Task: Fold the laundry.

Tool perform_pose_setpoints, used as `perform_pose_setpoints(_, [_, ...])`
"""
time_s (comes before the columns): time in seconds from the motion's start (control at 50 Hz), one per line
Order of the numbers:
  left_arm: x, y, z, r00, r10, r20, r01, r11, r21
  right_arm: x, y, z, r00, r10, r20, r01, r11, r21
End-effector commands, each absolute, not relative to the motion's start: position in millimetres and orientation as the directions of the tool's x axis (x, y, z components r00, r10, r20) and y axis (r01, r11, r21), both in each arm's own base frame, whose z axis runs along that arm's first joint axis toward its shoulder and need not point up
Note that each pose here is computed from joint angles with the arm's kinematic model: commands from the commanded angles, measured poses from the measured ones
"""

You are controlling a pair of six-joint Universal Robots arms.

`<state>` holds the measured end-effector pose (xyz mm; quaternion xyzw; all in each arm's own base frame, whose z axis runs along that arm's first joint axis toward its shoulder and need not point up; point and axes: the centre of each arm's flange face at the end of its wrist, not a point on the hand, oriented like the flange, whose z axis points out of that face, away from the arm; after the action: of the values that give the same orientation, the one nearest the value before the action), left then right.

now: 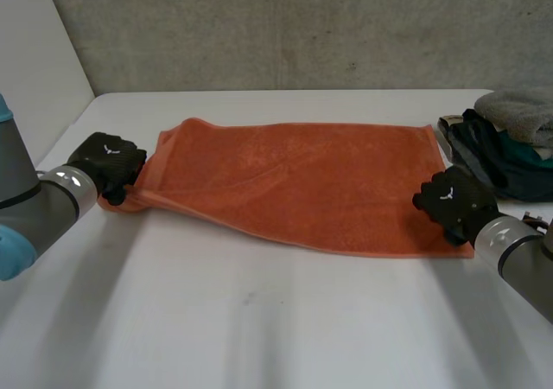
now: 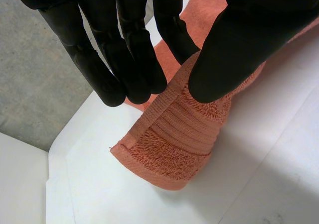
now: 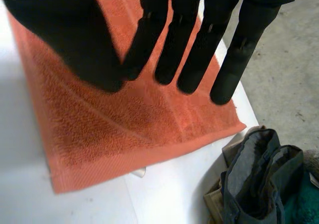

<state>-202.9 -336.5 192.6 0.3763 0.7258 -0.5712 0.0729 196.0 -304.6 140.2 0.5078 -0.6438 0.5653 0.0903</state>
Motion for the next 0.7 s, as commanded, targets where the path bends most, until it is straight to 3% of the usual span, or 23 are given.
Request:
perform_pose_setpoints(0.02, [-200, -334, 195, -0.708, 0.464, -0.532, 0.628, 0.071, -0.775, 183, -311, 135, -0.427, -0.534, 0.73, -0.813, -0.127, -0.568])
perform_pose_setpoints(0.08, [-200, -331, 197, -0.709, 0.469, -0.527, 0.627, 0.077, -0.775, 180, -313, 141, -0.441, -0.525, 0.728, -0.815, -0.107, -0.57])
perform_pose_setpoints(0.16, [-202, -327, 202, -0.704, 0.478, -0.526, 0.625, 0.065, -0.778, 174, -308, 150, -0.527, -0.542, 0.654, -0.775, -0.009, -0.632])
perform_pose_setpoints(0.24, [-208, -329, 208, -0.699, 0.473, -0.536, 0.625, 0.04, -0.78, 172, -300, 154, -0.709, -0.549, 0.442, -0.622, 0.191, -0.76])
perform_pose_setpoints(0.36, [-212, -338, 218, -0.708, 0.453, -0.541, 0.617, 0.025, -0.787, 169, -295, 147, -0.833, -0.505, 0.228, -0.443, 0.36, -0.821])
perform_pose_setpoints(0.44, [-214, -346, 221, -0.724, 0.446, -0.527, 0.606, 0.046, -0.794, 170, -299, 135, -0.837, -0.5, 0.221, -0.425, 0.34, -0.839])
perform_pose_setpoints(0.7, [-215, -365, 219, -0.766, 0.445, -0.464, 0.572, 0.142, -0.808, 175, -314, 122, -0.781, -0.509, 0.363, -0.517, 0.2, -0.832])
